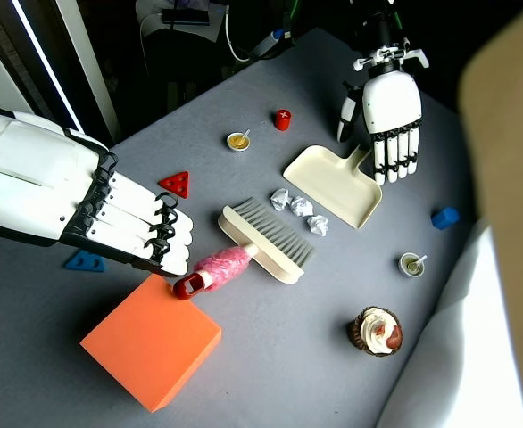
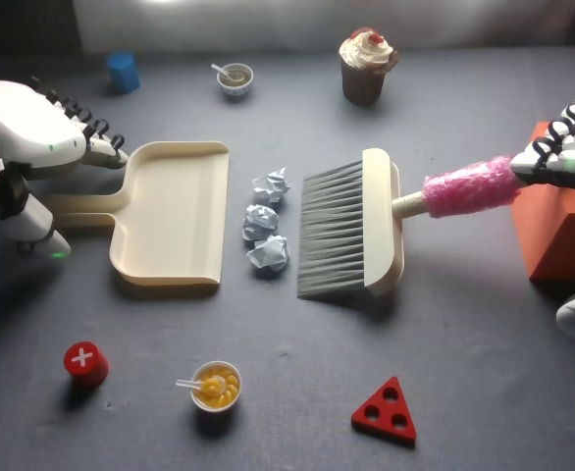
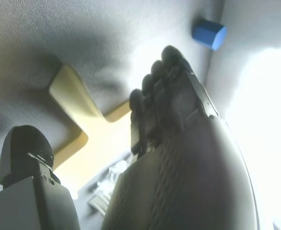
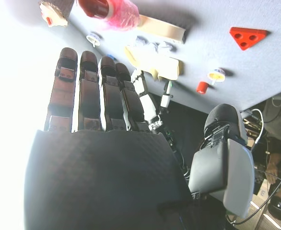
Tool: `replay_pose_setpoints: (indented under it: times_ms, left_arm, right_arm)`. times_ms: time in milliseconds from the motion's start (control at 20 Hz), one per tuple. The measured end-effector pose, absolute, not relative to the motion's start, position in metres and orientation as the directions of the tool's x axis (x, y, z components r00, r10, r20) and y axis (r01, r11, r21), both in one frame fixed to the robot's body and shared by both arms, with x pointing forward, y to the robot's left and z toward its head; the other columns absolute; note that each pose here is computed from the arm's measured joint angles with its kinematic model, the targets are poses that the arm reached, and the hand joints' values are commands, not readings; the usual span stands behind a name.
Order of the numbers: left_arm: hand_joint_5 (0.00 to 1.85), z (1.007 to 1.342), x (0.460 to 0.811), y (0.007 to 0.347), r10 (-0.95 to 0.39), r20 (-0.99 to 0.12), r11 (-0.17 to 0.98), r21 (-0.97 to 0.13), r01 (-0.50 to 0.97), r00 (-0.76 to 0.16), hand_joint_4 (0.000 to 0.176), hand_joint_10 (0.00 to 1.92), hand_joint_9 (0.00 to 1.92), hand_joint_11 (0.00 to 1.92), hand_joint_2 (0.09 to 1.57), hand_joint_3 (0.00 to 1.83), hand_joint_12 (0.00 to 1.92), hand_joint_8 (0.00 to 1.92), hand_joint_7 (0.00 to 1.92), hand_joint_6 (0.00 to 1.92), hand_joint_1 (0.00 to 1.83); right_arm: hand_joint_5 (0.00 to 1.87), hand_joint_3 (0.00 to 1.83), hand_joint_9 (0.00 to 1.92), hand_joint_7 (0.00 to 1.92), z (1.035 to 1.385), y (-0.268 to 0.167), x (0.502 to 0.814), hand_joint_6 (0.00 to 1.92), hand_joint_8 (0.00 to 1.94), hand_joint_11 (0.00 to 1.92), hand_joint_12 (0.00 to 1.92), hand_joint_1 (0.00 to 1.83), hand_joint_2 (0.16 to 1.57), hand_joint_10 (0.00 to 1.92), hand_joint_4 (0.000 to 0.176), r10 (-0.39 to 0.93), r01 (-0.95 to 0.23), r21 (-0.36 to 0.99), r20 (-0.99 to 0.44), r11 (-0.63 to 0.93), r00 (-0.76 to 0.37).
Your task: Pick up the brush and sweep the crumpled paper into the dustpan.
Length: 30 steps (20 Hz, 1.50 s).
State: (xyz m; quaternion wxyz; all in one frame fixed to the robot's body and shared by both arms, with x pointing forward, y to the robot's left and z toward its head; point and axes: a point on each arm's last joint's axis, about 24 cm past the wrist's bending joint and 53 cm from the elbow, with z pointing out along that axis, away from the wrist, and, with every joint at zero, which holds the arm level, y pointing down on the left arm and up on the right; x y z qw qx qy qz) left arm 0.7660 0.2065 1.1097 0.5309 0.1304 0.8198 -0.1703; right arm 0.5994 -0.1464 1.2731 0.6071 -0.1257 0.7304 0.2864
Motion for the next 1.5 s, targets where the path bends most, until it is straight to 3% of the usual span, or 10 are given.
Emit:
replay_pose_setpoints:
  times_ms: [1500]
  left_arm:
    - [0.26,1.1088,0.7638,0.2008,0.038,-0.916,0.906,-0.137,0.4,-0.4,0.0,0.01,0.31,0.32,0.98,0.0,0.01,0.01,0.27,0.01,0.78]
  right_arm:
    - [0.15,0.0,0.15,0.15,1.2731,-0.1464,0.5994,0.01,0.01,0.19,0.01,0.0,0.99,0.01,0.0,0.164,-0.532,0.266,-0.959,0.804,-0.231]
